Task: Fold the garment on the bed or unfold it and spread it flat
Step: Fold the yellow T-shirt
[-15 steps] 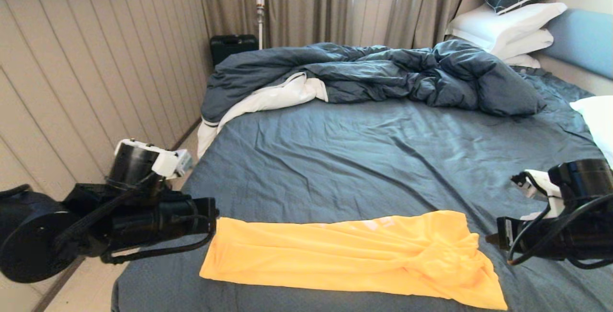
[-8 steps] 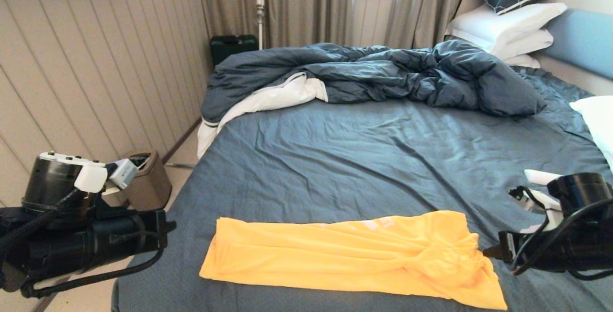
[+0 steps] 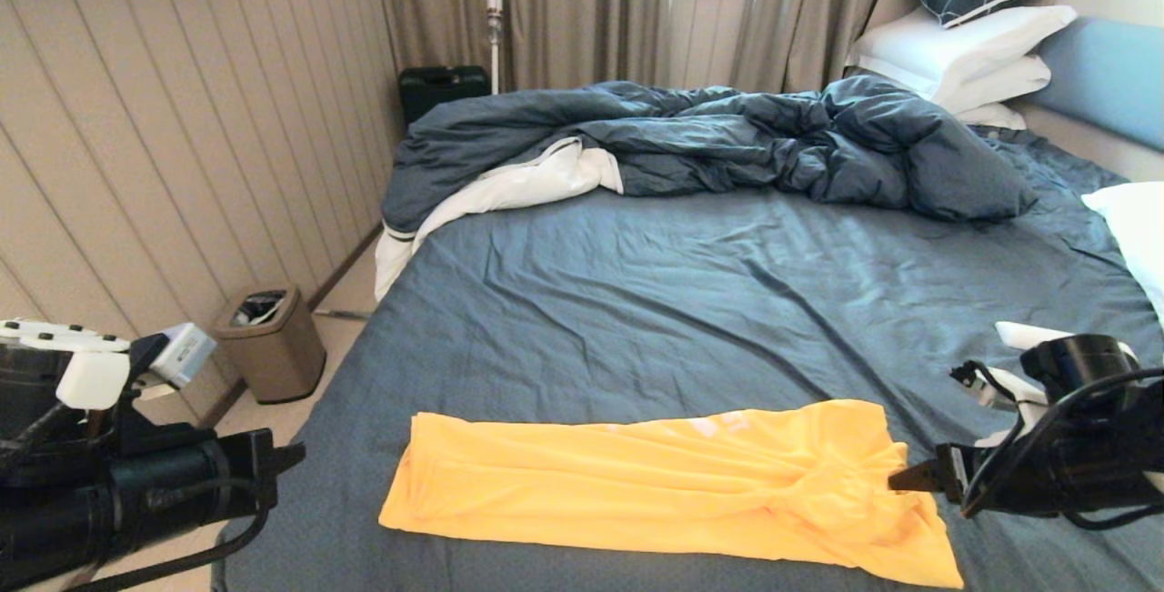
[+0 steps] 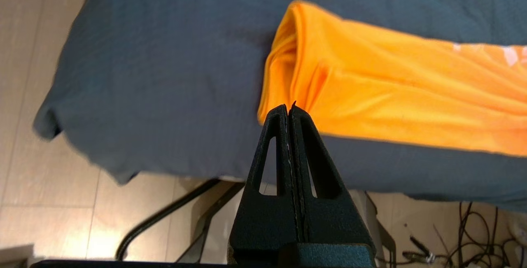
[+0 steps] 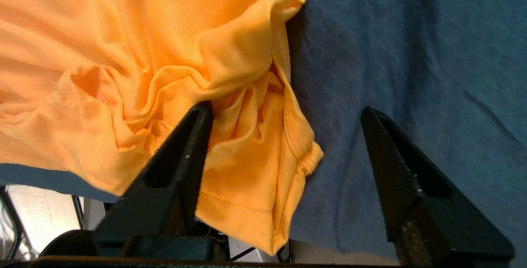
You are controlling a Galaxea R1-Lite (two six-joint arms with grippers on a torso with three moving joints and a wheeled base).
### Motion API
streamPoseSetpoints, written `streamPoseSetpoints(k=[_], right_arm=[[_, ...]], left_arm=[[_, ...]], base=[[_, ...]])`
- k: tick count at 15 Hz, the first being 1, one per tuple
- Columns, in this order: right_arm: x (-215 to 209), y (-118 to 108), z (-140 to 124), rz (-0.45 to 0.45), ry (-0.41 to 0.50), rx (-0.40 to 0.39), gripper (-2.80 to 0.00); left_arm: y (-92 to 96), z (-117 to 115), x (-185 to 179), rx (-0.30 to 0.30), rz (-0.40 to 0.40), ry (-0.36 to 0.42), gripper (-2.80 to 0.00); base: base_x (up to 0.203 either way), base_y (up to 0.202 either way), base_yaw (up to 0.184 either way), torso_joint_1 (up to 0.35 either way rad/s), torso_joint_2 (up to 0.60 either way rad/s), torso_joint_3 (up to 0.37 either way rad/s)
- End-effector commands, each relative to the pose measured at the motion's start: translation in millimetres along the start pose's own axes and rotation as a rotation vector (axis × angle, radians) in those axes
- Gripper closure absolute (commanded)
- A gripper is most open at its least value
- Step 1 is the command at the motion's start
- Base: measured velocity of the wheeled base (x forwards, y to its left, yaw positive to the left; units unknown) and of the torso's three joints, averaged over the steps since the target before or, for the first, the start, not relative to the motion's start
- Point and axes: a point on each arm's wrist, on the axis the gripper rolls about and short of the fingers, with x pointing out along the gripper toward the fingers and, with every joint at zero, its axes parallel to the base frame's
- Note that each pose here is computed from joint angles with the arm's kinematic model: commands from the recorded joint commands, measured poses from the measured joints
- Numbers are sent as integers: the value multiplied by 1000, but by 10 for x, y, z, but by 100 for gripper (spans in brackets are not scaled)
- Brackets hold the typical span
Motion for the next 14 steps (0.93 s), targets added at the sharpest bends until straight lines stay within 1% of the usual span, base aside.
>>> streamPoseSetpoints(k=[1, 3, 6, 9, 11, 14], right_arm=[[96, 12, 35, 17, 20, -2, -280], [109, 39, 65, 25, 17, -9, -280], [154, 78, 76, 35, 27, -21, -280], [190, 132, 64, 46, 43, -33, -280], [207, 200, 61, 58, 50, -33, -280], [234, 301, 32, 75, 67, -44, -280]], left_arm=[[56, -54, -242, -12, -3, -47, 0], [126, -144, -412, -26, 13, -54, 0], [211, -341, -502, -33, 22, -36, 0], [241, -428, -532, -33, 12, -29, 0], [256, -479, -516, -36, -5, -3, 0], [251, -473, -515, -50, -16, 0, 0]], base=[[0, 0, 0, 0, 0, 0], [0, 0, 0, 0, 0, 0], [0, 0, 0, 0, 0, 0], [0, 0, 0, 0, 0, 0], [0, 0, 0, 0, 0, 0], [0, 0, 0, 0, 0, 0]])
